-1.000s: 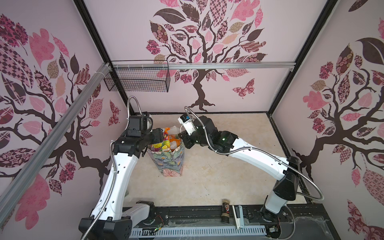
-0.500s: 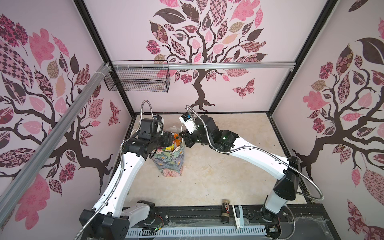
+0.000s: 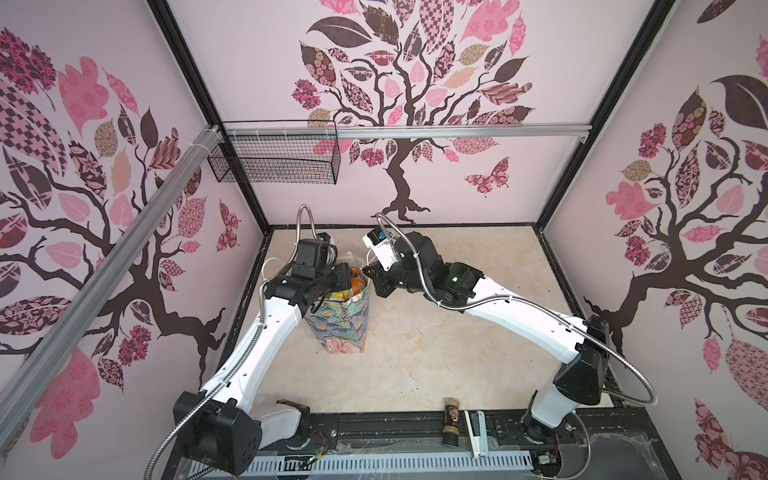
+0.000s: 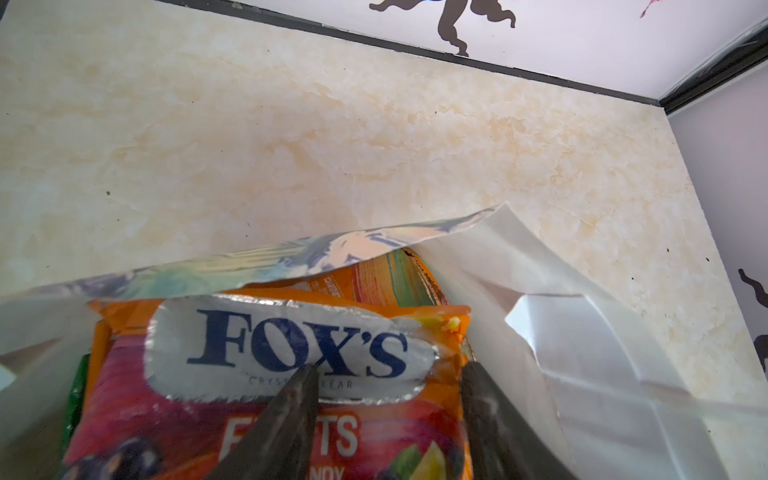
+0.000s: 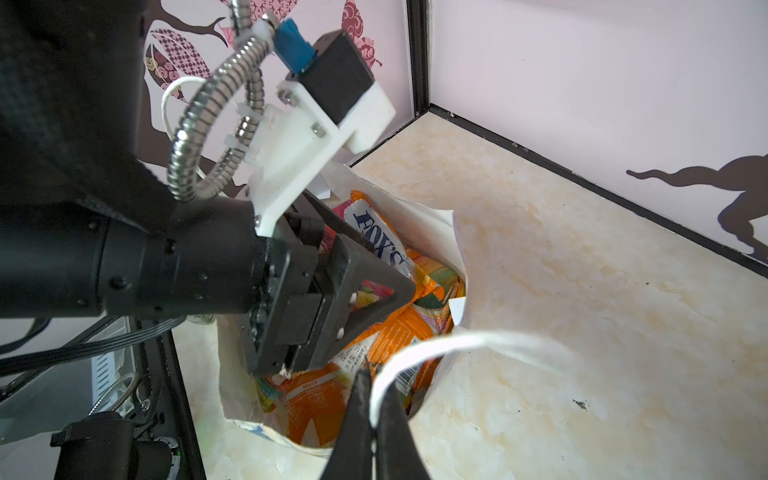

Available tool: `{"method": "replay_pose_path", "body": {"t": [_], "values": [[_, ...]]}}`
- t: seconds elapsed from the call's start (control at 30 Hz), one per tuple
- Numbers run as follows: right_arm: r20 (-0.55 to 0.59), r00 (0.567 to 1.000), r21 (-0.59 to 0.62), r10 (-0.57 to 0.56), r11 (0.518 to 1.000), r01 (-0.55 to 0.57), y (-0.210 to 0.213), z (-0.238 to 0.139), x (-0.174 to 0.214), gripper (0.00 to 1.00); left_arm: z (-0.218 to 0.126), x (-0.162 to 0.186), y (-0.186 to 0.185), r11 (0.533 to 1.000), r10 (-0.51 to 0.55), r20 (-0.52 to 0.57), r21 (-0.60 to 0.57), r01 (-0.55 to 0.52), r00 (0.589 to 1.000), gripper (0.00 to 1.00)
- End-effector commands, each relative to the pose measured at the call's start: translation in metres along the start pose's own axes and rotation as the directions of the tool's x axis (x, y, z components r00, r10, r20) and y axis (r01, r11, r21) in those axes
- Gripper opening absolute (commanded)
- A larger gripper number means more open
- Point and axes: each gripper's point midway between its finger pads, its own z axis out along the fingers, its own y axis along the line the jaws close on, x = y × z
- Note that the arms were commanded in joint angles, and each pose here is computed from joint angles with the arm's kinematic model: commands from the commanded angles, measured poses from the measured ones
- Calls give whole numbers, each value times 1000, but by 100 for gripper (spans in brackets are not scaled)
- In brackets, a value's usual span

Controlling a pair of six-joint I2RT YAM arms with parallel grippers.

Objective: Place the snacks into the paper bag

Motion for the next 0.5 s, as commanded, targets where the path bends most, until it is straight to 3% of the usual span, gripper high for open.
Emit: {"method": "replay_pose_path", "body": {"t": [0.0, 0.1, 0.23, 0.4, 0.47], "values": [[107, 994, 13, -28, 1000, 27, -1, -28, -35, 0, 16, 31, 8, 999, -12, -118, -36, 8, 993, 62], [116, 993, 18, -31, 999, 29, -5, -28, -36, 0, 1, 17, 13, 996, 8, -92, -85, -16, 996, 73], [125, 992, 34, -16, 999, 12, -18, -30, -37, 0, -53, -26, 20, 982, 48, 45, -183, -39, 998, 95], [171, 984, 26, 59, 998, -64, -50, -49, -47, 0, -120, -55, 39, 946, 84, 160, -324, -28, 984, 98], [192, 980, 79, 54, 994, -70, -67, -59, -50, 0, -137, -62, 45, 935, 77, 215, -354, 4, 974, 98]]}}
